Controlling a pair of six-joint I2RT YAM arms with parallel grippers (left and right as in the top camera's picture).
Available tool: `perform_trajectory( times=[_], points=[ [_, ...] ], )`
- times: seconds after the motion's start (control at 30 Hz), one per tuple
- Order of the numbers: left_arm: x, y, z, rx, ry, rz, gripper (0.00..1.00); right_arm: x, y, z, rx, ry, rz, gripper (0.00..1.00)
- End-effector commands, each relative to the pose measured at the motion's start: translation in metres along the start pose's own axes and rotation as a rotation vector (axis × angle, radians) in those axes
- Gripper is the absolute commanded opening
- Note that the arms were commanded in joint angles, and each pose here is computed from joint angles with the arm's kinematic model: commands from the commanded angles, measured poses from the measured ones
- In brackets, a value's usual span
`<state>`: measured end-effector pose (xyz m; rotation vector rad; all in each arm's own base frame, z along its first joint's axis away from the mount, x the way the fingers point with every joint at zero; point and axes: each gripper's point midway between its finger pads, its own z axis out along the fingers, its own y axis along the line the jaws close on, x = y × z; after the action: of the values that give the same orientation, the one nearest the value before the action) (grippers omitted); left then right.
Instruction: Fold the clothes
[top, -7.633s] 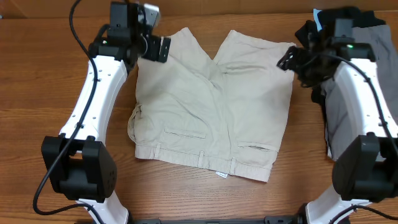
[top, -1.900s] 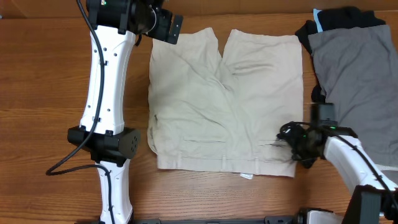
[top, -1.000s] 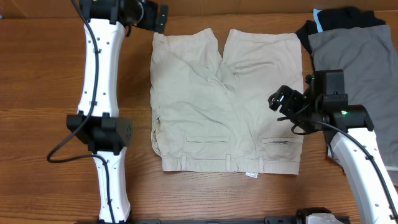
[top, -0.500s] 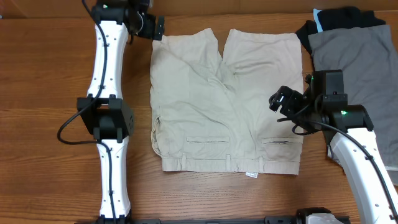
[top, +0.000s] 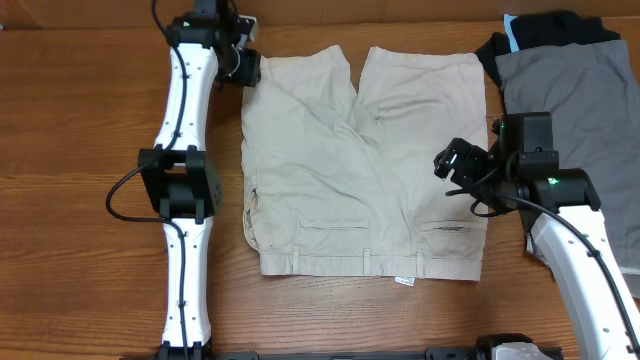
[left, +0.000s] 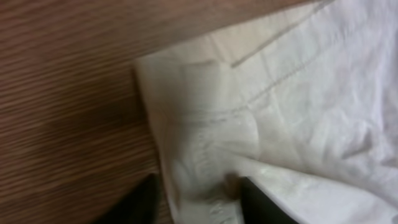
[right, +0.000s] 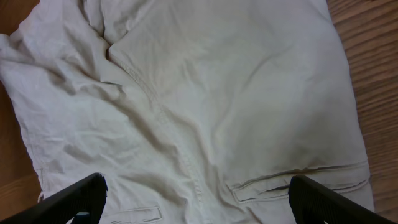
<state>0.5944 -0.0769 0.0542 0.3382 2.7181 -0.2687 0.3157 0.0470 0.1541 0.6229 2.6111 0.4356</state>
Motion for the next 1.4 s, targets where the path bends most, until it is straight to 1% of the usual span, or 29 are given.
perform_trajectory(
  times=[0.0, 0.17, 0.23, 0.3, 0.37, 0.4, 0.57, 0.77, 0.9, 1.0, 1.1, 1.13, 1.2, 1.23, 1.27, 1.3, 1.33, 1.37],
  points=[
    [0.012, -0.020, 0.020, 0.039, 0.049, 0.034, 0.29, -0.006, 0.005, -0.005, -0.007, -0.026, -0.016, 0.97],
    [0.024, -0.031, 0.036, 0.048, 0.093, 0.047, 0.33, -0.006, 0.004, -0.005, -0.006, -0.024, -0.016, 0.97],
    [0.030, -0.029, 0.042, 0.018, 0.118, 0.051, 0.31, -0.005, 0.004, -0.005, -0.003, -0.020, -0.015, 0.97],
    [0.035, -0.022, 0.044, -0.032, 0.138, 0.042, 0.25, -0.004, 0.003, -0.005, -0.001, -0.017, -0.014, 0.97],
    [0.039, -0.007, 0.042, -0.125, 0.156, -0.008, 0.09, -0.004, 0.003, -0.005, 0.000, -0.016, -0.014, 0.97],
    [0.041, 0.003, 0.040, -0.174, 0.163, -0.043, 0.04, -0.004, 0.003, -0.005, -0.001, -0.017, -0.014, 0.97],
    [0.060, 0.041, 0.028, -0.330, 0.216, -0.185, 0.04, -0.003, 0.002, -0.004, 0.000, -0.015, -0.014, 0.96],
    [0.091, 0.090, 0.007, -0.442, 0.297, -0.329, 0.04, -0.001, -0.001, 0.005, 0.014, 0.007, -0.009, 0.96],
    [0.116, 0.126, -0.011, -0.501, 0.367, -0.383, 0.04, 0.001, -0.003, 0.017, 0.025, 0.039, -0.002, 0.96],
    [0.141, 0.161, -0.031, -0.577, 0.439, -0.404, 0.04, 0.002, -0.004, 0.028, 0.028, 0.065, 0.002, 0.96],
    [0.158, 0.181, -0.042, -0.572, 0.473, -0.455, 0.04, 0.003, -0.003, 0.038, 0.021, 0.089, 0.006, 0.96],
    [0.162, 0.185, -0.043, -0.547, 0.475, -0.481, 0.05, 0.003, -0.002, 0.042, 0.019, 0.094, 0.005, 0.96],
    [0.169, 0.190, -0.044, -0.504, 0.482, -0.522, 0.11, 0.003, -0.001, 0.048, 0.008, 0.107, 0.007, 0.96],
    [0.173, 0.191, -0.045, -0.484, 0.487, -0.539, 0.17, 0.004, 0.000, 0.052, 0.003, 0.115, 0.008, 0.96],
    [0.176, 0.192, -0.046, -0.460, 0.494, -0.539, 0.30, 0.005, 0.001, 0.054, -0.001, 0.122, 0.008, 0.96],
    [0.179, 0.192, -0.047, -0.434, 0.503, -0.534, 0.47, 0.006, 0.001, 0.056, 0.000, 0.130, 0.008, 0.96],
    [0.182, 0.190, -0.048, -0.407, 0.516, -0.531, 0.58, 0.007, 0.001, 0.058, 0.003, 0.136, 0.008, 0.96],
    [0.184, 0.189, -0.048, -0.385, 0.525, -0.528, 0.62, 0.008, 0.001, 0.060, 0.005, 0.141, 0.006, 0.96]
  ],
)
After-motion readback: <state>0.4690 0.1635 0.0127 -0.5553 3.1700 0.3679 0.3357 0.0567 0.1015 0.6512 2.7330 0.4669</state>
